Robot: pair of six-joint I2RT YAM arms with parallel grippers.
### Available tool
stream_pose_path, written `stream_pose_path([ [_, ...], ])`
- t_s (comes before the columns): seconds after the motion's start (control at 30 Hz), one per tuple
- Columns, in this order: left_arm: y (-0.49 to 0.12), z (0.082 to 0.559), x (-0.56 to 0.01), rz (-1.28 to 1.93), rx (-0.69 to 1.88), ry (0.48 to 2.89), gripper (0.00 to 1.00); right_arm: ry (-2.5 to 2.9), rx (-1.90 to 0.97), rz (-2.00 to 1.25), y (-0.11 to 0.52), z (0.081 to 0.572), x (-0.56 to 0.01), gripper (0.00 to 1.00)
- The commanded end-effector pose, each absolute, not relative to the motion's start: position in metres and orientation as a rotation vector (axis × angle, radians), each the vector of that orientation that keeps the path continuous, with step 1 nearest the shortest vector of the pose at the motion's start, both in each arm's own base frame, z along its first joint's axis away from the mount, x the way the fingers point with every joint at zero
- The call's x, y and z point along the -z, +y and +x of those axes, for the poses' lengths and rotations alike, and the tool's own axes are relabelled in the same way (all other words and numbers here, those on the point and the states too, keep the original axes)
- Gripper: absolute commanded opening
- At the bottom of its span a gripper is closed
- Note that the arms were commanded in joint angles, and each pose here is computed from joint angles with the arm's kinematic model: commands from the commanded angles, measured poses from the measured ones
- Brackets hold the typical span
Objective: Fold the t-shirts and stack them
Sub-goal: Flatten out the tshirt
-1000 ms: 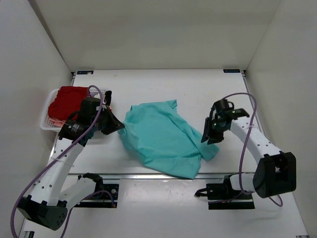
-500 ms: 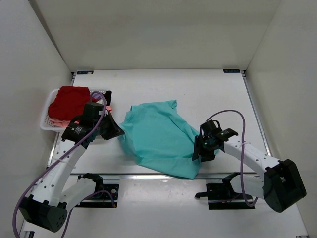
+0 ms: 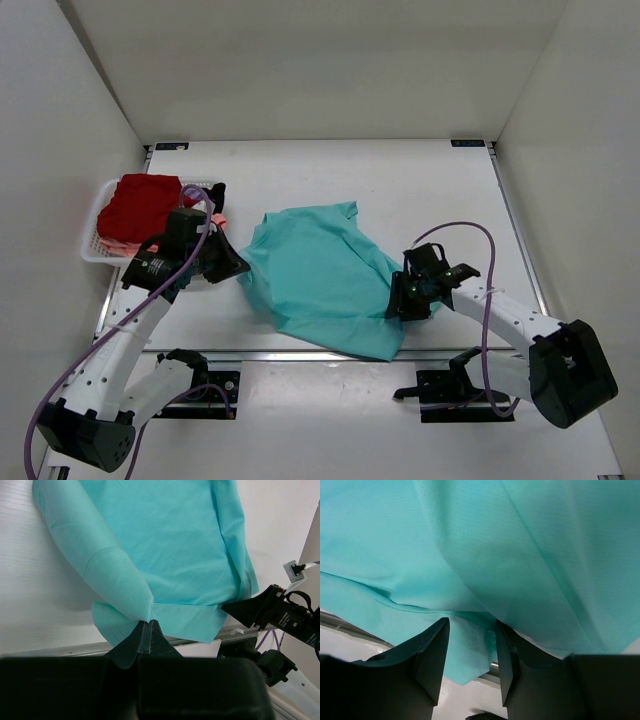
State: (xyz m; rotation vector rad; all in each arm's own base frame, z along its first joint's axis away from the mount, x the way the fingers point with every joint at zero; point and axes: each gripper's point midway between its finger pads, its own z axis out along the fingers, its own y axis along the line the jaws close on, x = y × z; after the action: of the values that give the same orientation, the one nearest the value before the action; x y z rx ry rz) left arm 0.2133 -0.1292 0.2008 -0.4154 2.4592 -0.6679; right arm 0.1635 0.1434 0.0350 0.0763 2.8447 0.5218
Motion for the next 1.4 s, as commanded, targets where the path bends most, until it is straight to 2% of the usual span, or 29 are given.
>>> stream_pose_path([
  [0.0, -0.129, 0.210, -0.201, -0.420, 0.686, 2.451, 0.00, 2.841, -0.563, 0.048, 0.151, 0.163, -0.031, 0.39],
  [0.1, -0.128, 0.208, -0.201, -0.423, 0.684, 2.449, 0.00, 2.846, -0.574, 0.028, 0.153, 0.162, -0.031, 0.36],
  [0.13, -0.127, 0.209, -0.202, -0.426, 0.678, 2.448, 0.00, 2.851, -0.580, 0.020, 0.153, 0.162, -0.031, 0.26],
  [0.17, -0.123, 0.208, -0.199, -0.435, 0.657, 2.460, 0.00, 2.863, -0.585, 0.017, 0.153, 0.160, -0.031, 0.00],
  [0.27, -0.121, 0.215, -0.212, -0.447, 0.668, 2.437, 0.00, 2.848, -0.567, 0.010, 0.150, 0.169, -0.052, 0.00],
  [0.37, -0.118, 0.245, -0.269, -0.409, 0.667, 2.303, 0.00, 2.710, -0.518, 0.024, 0.141, 0.203, -0.110, 0.00],
  [0.4, -0.117, 0.254, -0.276, -0.393, 0.653, 2.296, 0.00, 2.619, -0.521, 0.038, 0.137, 0.223, -0.141, 0.00],
  [0.47, -0.116, 0.275, -0.331, -0.335, 0.659, 2.176, 0.00, 2.425, -0.517, 0.058, 0.127, 0.250, -0.210, 0.00],
  [0.53, -0.115, 0.291, -0.366, -0.307, 0.649, 2.104, 0.00, 2.307, -0.483, 0.060, 0.114, 0.264, -0.256, 0.00],
  [0.6, -0.115, 0.293, -0.416, -0.270, 0.656, 1.993, 0.00, 2.242, -0.442, 0.044, 0.105, 0.268, -0.288, 0.00],
  [0.8, -0.099, 0.258, -0.472, -0.282, 0.632, 1.875, 0.00, 2.048, -0.414, 0.015, 0.092, 0.248, -0.379, 0.00],
  [0.93, -0.088, 0.225, -0.501, -0.291, 0.631, 1.802, 0.00, 1.971, -0.449, 0.025, 0.079, 0.221, -0.414, 0.00],
  [1.03, -0.088, 0.221, -0.520, -0.288, 0.649, 1.750, 0.00, 1.889, -0.447, 0.004, 0.063, 0.210, -0.447, 0.00],
  [1.07, -0.091, 0.226, -0.521, -0.288, 0.656, 1.752, 0.00, 1.886, -0.388, 0.045, 0.045, 0.217, -0.449, 0.00],
  [1.17, -0.095, 0.243, -0.525, -0.293, 0.662, 1.741, 0.00, 1.838, -0.435, 0.020, 0.047, 0.227, -0.466, 0.01],
  [1.37, -0.102, 0.312, -0.482, -0.327, 0.598, 1.849, 0.00, 1.892, -0.309, 0.036, 0.041, 0.295, -0.431, 0.00],
])
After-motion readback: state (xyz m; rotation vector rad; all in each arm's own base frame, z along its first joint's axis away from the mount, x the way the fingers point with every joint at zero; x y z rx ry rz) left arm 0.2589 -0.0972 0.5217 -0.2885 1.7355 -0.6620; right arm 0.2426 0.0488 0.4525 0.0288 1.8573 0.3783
